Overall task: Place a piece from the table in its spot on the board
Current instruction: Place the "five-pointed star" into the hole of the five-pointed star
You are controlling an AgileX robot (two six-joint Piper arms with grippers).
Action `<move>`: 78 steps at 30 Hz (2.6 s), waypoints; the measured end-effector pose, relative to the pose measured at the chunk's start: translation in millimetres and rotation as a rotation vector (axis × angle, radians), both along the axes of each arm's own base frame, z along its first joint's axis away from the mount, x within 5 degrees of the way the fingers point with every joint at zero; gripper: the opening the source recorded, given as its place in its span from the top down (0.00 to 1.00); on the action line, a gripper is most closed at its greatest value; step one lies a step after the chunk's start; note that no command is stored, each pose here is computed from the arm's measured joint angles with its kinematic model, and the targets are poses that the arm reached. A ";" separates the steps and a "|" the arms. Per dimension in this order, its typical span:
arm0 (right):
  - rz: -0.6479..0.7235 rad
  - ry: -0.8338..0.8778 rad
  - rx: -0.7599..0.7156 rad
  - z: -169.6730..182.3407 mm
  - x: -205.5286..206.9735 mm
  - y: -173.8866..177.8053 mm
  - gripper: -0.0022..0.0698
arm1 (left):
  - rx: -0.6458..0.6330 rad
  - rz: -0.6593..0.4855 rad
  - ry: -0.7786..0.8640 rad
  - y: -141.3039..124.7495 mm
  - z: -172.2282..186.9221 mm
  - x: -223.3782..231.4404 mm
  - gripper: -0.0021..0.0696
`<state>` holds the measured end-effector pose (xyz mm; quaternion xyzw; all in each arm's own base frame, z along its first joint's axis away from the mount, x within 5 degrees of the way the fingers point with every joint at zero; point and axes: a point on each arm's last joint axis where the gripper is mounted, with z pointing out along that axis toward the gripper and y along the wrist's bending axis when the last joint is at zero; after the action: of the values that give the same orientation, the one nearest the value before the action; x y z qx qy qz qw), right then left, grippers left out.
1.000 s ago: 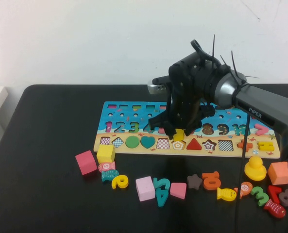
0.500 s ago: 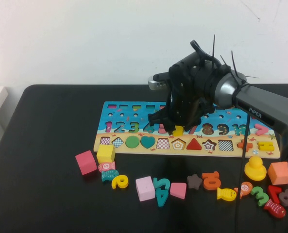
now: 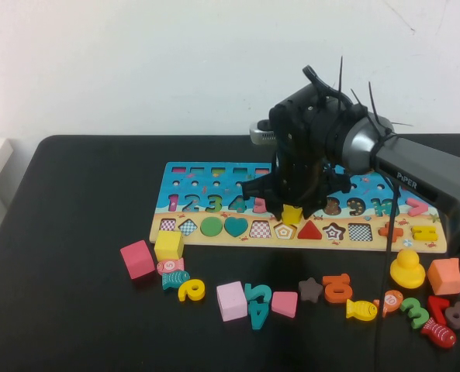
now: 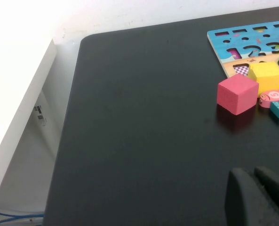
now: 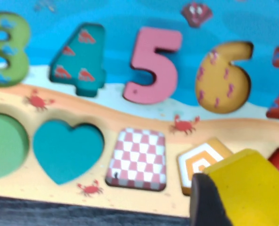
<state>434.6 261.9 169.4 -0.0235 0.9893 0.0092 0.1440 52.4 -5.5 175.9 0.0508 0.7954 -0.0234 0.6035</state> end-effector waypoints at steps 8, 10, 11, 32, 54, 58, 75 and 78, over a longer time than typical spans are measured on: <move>-0.021 0.053 0.034 -13.8 -1.8 4.3 0.47 | 0.000 0.000 0.000 0.0 0.0 0.0 0.97; -0.038 0.066 0.040 -20.6 -1.5 5.2 0.47 | 0.000 0.000 0.000 0.0 0.0 0.0 0.97; -0.047 0.075 0.042 -24.1 -1.6 5.7 0.47 | 0.000 0.000 0.000 0.0 0.0 0.0 0.97; -0.015 0.053 0.034 -28.2 1.7 6.6 0.47 | 0.000 0.000 0.000 0.0 0.0 0.0 0.97; 0.019 0.061 0.006 -28.5 0.9 5.0 0.47 | 0.000 0.000 0.000 0.0 0.0 0.0 0.97; 0.032 0.061 0.003 -28.1 0.9 5.0 0.47 | 0.000 0.000 0.000 0.0 0.0 0.0 0.97; 0.037 0.056 0.001 -21.4 4.2 6.7 0.47 | 0.000 0.000 0.000 0.0 0.0 0.0 0.97; 0.037 0.064 -0.008 -23.4 3.7 6.1 0.47 | 0.000 0.000 0.000 0.0 0.0 0.0 0.97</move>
<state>438.4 268.1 146.0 -0.0420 0.9928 0.0084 0.1118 52.4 -5.5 175.9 0.0508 0.7954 -0.0234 0.6035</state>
